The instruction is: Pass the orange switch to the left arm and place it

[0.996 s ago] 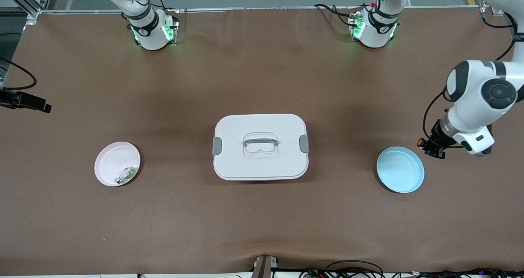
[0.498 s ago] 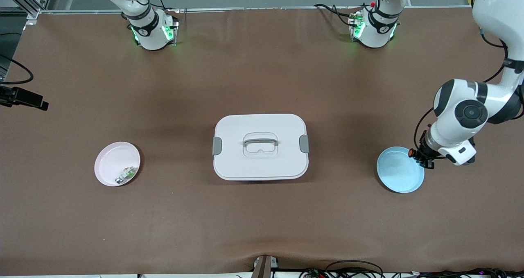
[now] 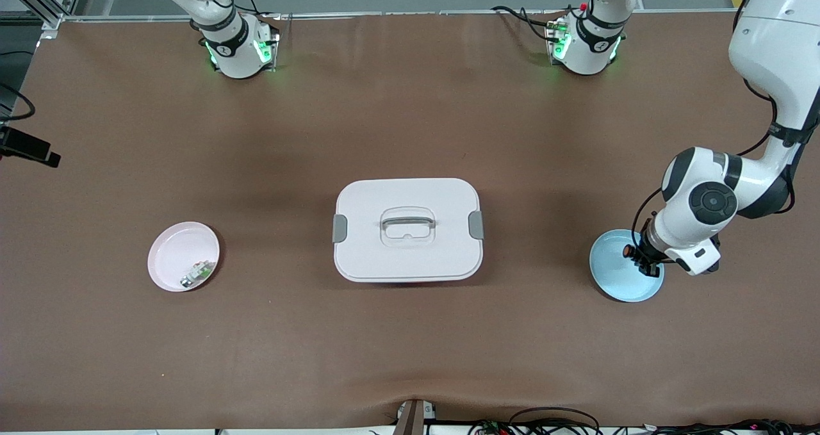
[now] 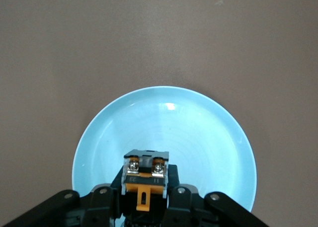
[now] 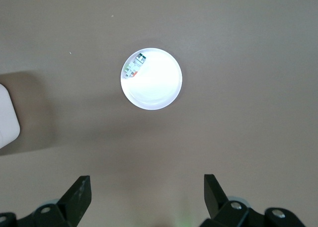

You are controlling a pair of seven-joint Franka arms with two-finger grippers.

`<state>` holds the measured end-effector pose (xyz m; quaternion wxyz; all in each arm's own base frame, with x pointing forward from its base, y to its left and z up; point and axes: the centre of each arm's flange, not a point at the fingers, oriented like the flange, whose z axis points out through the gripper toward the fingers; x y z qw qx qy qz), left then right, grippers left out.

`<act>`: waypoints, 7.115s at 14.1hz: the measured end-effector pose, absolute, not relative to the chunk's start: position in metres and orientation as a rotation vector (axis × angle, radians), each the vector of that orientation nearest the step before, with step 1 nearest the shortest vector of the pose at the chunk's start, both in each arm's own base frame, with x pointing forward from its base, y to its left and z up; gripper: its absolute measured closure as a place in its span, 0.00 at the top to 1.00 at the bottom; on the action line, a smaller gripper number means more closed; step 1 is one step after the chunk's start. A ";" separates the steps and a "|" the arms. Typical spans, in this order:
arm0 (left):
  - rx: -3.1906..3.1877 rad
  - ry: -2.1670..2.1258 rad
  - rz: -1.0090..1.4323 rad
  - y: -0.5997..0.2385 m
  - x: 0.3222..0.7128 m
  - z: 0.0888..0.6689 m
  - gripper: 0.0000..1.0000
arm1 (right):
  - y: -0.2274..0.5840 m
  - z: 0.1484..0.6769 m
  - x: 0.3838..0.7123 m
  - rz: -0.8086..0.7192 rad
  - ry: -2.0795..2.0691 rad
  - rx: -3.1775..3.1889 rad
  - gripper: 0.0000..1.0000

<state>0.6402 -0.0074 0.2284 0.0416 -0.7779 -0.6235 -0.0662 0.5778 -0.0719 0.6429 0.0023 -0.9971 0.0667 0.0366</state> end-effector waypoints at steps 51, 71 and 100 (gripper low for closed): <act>-2.927 -1.196 -0.040 0.012 0.637 0.246 1.00 | -0.074 0.657 0.567 0.099 0.024 -3.114 1.00; -3.096 0.015 -0.306 0.022 0.570 0.441 1.00 | -0.072 0.657 0.567 0.097 0.010 -3.113 1.00; -3.179 -0.033 -0.162 0.013 0.563 0.616 1.00 | -0.074 0.657 0.567 0.094 0.017 -3.114 1.00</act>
